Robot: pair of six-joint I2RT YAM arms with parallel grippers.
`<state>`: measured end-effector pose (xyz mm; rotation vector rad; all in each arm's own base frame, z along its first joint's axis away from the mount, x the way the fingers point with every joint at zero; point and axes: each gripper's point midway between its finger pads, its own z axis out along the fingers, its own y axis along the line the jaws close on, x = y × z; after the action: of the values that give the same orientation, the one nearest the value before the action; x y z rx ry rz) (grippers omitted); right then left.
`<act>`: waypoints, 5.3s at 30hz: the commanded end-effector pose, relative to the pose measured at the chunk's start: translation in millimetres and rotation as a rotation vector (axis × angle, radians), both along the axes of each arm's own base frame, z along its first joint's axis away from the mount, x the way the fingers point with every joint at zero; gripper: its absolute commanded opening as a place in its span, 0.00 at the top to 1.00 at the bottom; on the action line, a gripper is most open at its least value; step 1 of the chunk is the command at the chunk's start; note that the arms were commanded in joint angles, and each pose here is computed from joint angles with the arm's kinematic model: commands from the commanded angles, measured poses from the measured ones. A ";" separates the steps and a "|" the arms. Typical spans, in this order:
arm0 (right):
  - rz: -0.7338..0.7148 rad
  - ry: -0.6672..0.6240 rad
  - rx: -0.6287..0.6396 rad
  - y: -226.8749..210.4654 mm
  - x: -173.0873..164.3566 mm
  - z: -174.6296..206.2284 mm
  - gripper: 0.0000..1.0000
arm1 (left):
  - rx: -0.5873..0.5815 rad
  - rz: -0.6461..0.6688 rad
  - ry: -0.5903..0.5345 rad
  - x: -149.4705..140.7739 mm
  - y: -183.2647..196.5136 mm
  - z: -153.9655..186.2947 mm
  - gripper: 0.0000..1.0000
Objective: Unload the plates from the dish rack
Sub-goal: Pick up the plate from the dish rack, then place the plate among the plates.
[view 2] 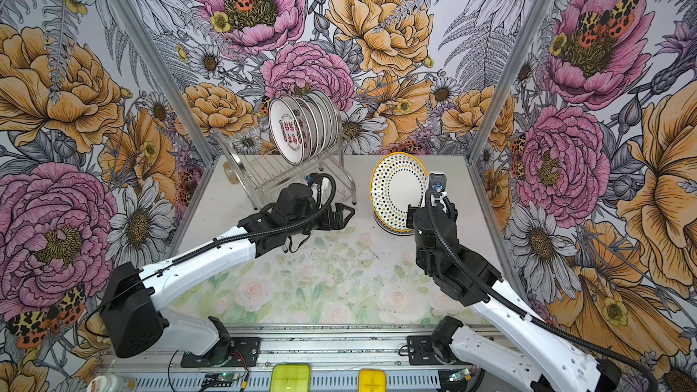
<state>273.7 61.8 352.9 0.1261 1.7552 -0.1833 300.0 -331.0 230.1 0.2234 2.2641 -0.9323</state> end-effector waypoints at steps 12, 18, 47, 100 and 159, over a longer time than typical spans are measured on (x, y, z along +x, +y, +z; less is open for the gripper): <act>0.068 0.038 0.510 13.6 24.9 -42.9 1.00 | -0.180 -0.129 0.012 18.0 -31.9 9.4 0.12; 0.104 0.073 0.605 16.8 25.1 -56.0 1.00 | -0.203 -0.121 0.047 35.6 -38.9 -5.2 0.18; 0.189 0.186 0.717 26.4 61.2 -96.1 1.00 | -0.180 -0.219 0.189 51.4 -83.5 -49.9 0.90; -0.239 0.324 0.488 -106.6 81.0 -162.7 0.27 | -0.003 -0.037 0.278 148.1 -133.8 -90.3 1.00; 0.659 -0.253 -0.186 197.1 116.0 162.2 0.01 | 0.442 0.351 -0.002 68.7 64.6 4.2 0.01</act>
<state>391.2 237.0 500.7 -0.4497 1.4977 0.1932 369.1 -290.5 197.0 0.0675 2.4956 -0.2739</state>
